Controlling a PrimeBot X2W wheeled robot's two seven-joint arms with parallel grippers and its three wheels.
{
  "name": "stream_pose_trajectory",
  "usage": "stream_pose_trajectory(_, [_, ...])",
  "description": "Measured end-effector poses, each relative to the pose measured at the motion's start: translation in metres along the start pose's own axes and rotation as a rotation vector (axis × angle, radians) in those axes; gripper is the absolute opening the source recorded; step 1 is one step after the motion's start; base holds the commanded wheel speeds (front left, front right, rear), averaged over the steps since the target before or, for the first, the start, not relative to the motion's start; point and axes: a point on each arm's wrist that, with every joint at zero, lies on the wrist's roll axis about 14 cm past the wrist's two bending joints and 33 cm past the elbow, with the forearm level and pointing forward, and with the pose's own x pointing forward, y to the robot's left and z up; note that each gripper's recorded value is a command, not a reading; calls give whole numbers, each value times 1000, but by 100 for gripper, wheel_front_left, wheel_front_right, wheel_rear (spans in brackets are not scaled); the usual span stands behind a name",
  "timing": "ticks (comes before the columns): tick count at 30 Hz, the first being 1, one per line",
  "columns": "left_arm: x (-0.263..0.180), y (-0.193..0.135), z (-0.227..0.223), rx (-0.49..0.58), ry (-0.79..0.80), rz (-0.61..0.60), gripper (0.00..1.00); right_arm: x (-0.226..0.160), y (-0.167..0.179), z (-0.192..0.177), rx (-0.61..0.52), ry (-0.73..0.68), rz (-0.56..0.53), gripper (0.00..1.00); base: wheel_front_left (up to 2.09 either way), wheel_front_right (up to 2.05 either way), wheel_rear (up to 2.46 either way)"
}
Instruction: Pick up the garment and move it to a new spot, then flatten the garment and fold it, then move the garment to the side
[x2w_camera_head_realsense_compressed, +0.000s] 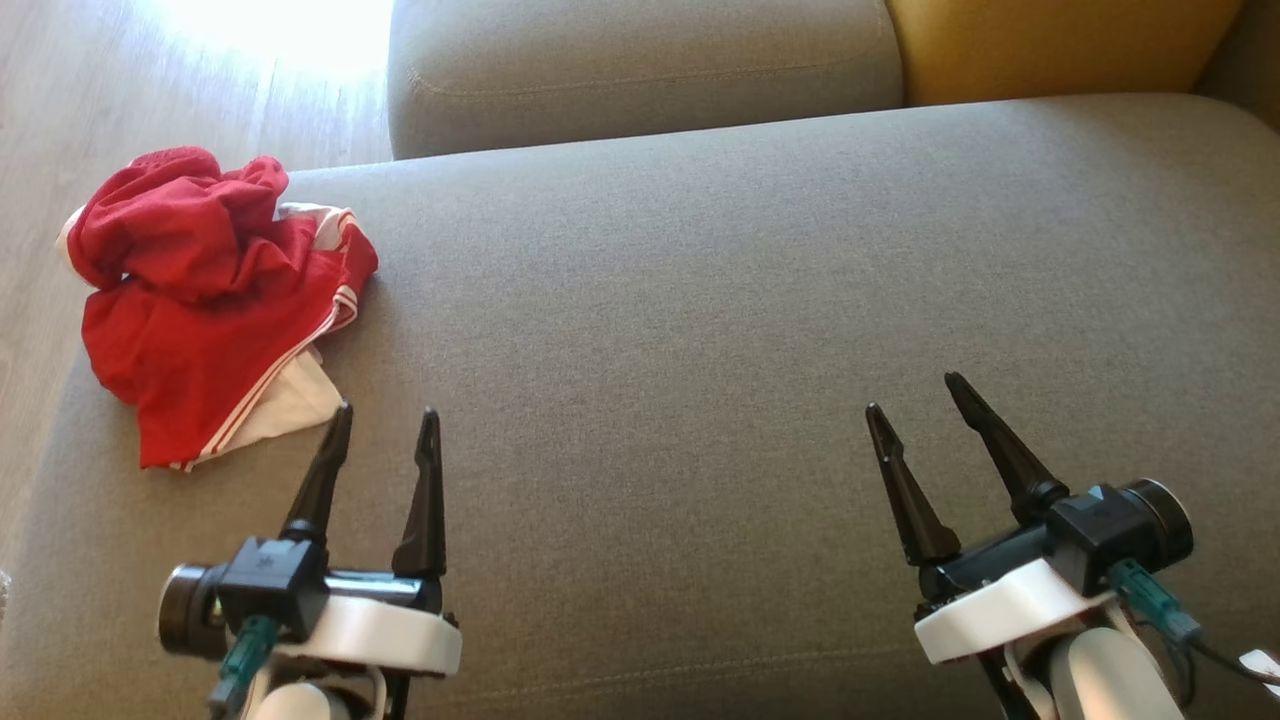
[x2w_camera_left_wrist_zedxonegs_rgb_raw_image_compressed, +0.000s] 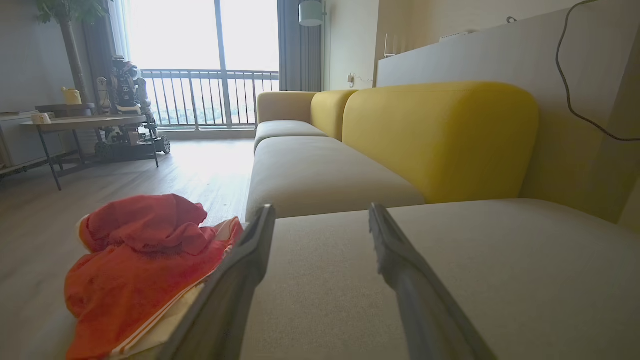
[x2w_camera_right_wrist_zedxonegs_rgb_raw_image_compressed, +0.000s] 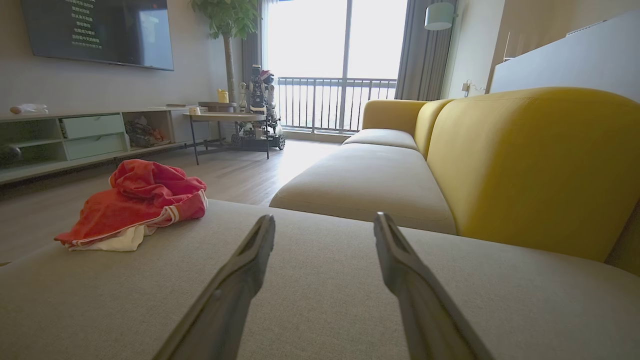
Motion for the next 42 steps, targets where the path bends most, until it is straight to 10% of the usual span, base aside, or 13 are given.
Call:
stream_pose_trajectory(23, [-12, 19, -20, 13, 68, 64, 100, 4, 1, -9, 14, 24, 4, 100, 0, 0, 0])
stream_pose_trajectory(42, [-73, 96, 9, 76, 16, 393, 100, 41, 93, -18, 78, 31, 282, 100, 0, 0, 0])
